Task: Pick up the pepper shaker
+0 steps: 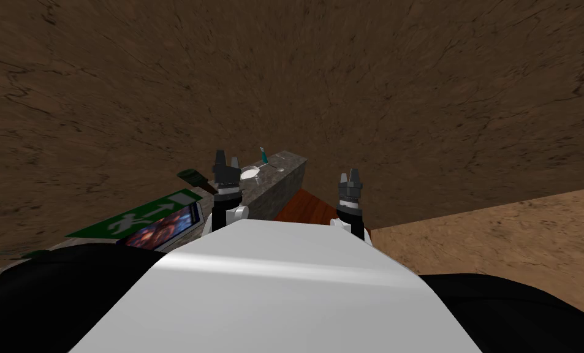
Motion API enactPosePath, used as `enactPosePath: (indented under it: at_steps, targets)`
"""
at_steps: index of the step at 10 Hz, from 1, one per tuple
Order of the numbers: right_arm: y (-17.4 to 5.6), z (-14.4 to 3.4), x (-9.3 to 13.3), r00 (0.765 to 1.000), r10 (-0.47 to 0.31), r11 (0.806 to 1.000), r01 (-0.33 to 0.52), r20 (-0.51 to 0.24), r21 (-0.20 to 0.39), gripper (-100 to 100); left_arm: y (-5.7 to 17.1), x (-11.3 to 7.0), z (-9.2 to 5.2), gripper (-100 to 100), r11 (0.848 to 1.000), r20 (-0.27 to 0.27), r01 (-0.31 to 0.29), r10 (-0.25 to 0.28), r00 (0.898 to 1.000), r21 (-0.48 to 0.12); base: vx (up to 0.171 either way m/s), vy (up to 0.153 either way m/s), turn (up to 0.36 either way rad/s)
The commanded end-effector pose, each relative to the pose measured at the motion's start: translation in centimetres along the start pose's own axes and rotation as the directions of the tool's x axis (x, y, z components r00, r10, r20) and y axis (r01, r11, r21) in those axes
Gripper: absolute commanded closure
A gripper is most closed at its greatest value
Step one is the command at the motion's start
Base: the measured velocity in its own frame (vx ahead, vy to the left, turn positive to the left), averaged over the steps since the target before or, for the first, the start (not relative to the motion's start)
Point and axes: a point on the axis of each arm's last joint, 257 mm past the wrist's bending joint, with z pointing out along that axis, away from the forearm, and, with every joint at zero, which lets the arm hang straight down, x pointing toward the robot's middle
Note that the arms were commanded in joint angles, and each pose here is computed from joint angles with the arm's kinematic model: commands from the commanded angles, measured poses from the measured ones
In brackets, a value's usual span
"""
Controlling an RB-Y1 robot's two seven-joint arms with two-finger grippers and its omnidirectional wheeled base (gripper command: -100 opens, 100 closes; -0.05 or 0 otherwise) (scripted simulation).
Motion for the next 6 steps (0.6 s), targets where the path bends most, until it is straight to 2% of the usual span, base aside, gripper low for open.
enactPosePath:
  at_steps: [1, 6]
  targets:
    - [0.0, 0.0, 0.0, 1.000, 0.000, 1.000, 0.000, 0.000, 0.000, 0, 0.2, 0.2, 0.0, -100, 1.000, -0.028, -0.016, 0.016, 0.999, -0.009, -0.005, -0.011, -0.018]
    - [0.0, 0.0, 0.0, 1.000, 0.000, 1.000, 0.000, 0.000, 0.000, 0, 2.0, -0.1, -0.7, -100, 0.991, -0.103, -0.092, 0.082, 0.991, -0.095, -0.017, -0.047, -0.032]
